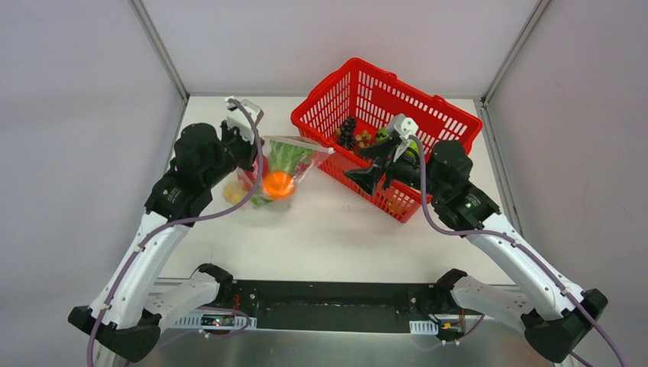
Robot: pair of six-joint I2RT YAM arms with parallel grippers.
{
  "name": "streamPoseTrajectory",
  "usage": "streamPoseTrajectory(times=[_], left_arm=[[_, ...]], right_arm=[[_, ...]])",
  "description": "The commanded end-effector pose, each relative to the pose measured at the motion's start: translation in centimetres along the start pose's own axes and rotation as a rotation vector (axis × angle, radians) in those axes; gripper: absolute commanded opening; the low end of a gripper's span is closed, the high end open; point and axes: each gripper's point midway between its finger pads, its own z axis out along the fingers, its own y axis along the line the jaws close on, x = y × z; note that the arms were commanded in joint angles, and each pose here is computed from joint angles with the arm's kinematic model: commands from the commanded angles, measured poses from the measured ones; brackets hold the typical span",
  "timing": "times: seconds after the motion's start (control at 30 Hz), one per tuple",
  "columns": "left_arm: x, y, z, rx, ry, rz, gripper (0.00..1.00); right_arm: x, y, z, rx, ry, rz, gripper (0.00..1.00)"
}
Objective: Place the food in the zip-top bag and seal the zipper
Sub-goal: Place the zipper food storage bag at the center of the board, then move the bin to the center of the board.
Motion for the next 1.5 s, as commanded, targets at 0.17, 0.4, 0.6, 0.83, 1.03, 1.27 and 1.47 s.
streamPoseTrajectory(times=[0.17,0.4,0.6,0.83,1.03,1.27,1.47], left_arm=[[-9.5,4.2,0.8,-0.135,-0.176,0.044,0.00],[-3.5,-3.3,-0.9,0.206,-0.142,-0.097,0.00],[5.7,-11.9,-3.4,0.600,0.070,-0.254,0.39],[6.3,-11.2,-7.1,0.580,0.124,-0.106,0.75],[4.5,-8.1,-3.7,0.368,0.046,-0.161,0.84],[4.6,-4.2,-0.3,0.102,0.021,-0.328,0.89],[5.4,-1.7,0.4,-0.066,0.007,-0.405,0.97]], right_arm=[[-2.5,-0.6,0.1,0.042,-0.099,0.009,0.72],[-1.3,-2.8,-1.3,0.187,-0.102,0.000,0.76],[-0.5,-4.5,-1.0,0.276,-0.096,0.049,0.76],[-0.4,-4.7,-0.6,0.278,-0.108,0.106,0.76],[0.0,-5.4,-0.3,0.325,-0.123,0.231,0.78],[1.1,4.7,0.7,-0.236,0.071,0.457,0.81],[8.2,2.2,2.9,-0.065,0.283,0.592,0.78]])
